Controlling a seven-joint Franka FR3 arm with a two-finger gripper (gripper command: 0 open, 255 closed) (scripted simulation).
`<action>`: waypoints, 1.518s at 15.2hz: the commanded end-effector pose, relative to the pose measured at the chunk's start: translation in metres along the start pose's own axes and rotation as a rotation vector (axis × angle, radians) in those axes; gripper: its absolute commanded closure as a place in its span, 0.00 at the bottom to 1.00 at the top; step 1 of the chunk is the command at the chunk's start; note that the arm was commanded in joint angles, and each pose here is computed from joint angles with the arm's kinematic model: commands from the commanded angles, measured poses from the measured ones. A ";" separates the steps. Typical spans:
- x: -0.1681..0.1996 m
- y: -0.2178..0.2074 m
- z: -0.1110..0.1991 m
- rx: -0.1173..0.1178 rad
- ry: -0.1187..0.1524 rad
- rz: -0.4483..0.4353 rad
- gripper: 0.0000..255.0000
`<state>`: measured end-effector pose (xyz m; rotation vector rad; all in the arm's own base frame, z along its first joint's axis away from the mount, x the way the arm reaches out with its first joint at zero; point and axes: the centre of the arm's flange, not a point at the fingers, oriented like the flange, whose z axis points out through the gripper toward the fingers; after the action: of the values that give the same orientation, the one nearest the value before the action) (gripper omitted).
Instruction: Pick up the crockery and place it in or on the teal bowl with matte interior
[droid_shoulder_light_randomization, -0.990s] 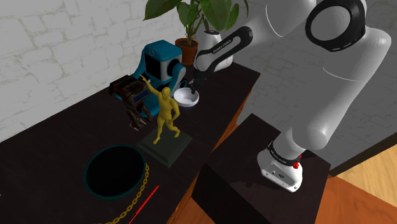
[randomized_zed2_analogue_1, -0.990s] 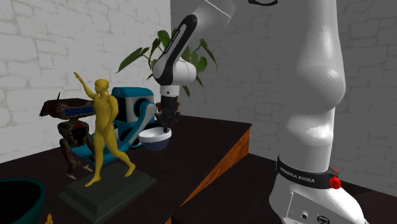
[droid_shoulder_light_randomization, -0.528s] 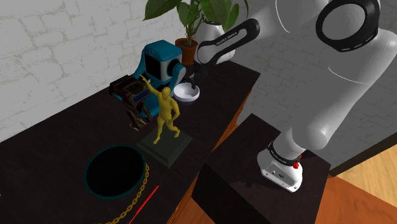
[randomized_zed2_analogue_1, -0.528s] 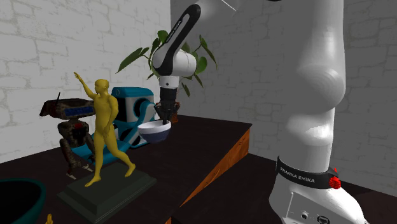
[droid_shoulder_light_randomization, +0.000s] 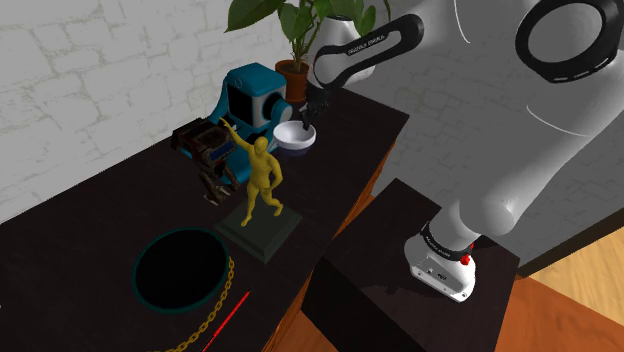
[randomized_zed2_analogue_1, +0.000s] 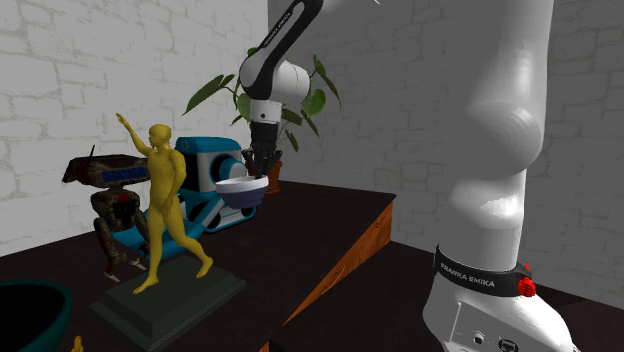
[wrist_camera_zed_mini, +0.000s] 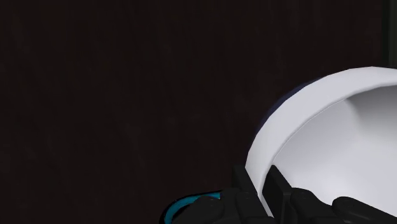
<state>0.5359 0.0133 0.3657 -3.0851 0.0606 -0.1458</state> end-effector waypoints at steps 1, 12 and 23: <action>0.002 0.000 -0.011 0.000 0.002 0.000 1.00; 0.003 -0.016 -0.061 0.000 0.002 0.000 1.00; -0.038 -0.155 -0.067 0.000 0.002 0.000 1.00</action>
<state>0.5004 0.1534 0.4347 -3.0848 0.0577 -0.1478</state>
